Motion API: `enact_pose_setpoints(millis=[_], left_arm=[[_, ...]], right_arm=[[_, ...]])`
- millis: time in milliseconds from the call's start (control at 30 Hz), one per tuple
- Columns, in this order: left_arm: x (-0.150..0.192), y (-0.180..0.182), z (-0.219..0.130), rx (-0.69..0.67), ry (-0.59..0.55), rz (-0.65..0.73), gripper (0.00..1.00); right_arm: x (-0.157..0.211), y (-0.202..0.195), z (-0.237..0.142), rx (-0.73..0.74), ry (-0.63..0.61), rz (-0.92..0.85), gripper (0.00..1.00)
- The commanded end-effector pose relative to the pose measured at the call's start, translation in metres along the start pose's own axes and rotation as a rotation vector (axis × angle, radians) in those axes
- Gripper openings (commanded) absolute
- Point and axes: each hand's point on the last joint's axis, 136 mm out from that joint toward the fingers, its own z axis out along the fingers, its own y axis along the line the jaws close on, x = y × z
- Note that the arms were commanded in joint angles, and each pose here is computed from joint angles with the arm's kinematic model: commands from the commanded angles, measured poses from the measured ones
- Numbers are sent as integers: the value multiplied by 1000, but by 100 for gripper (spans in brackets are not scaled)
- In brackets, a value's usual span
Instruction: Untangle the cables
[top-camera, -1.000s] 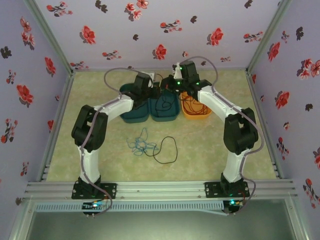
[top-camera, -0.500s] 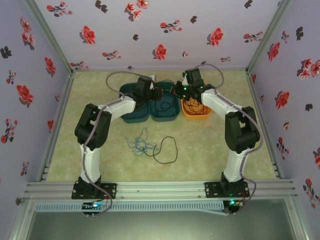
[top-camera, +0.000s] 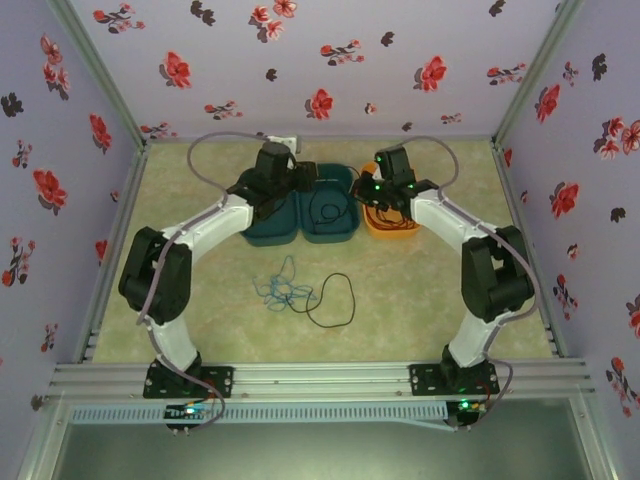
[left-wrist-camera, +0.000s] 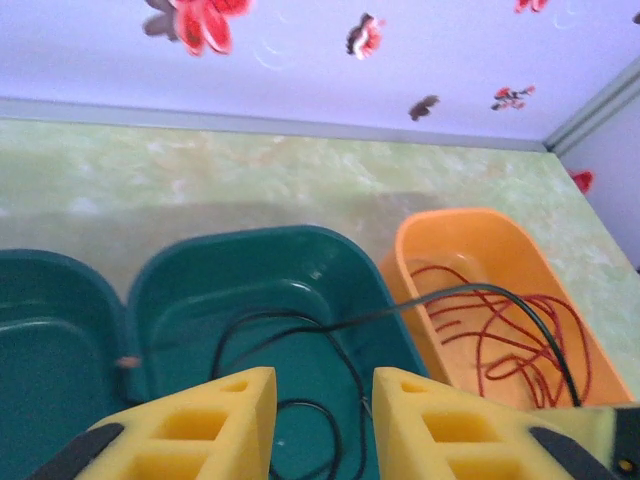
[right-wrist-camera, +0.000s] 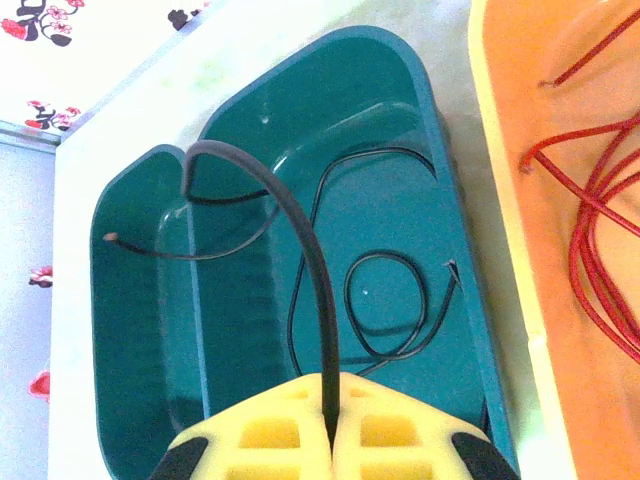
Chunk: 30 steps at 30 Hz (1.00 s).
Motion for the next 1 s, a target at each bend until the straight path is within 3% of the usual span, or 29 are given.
enact_pose_setpoints(millis=[0,267,967], left_arm=[[4,21,-6,-127,21,62,32],[15,29,5,-140,54,58,32],[23,27,10,-98,72,34,33]], right_arm=[[-8,-1,-10,8,-51,16,0],[-2,-8,-2,50,-34,-2,0],[36,-20,44,339,159,-287,0]])
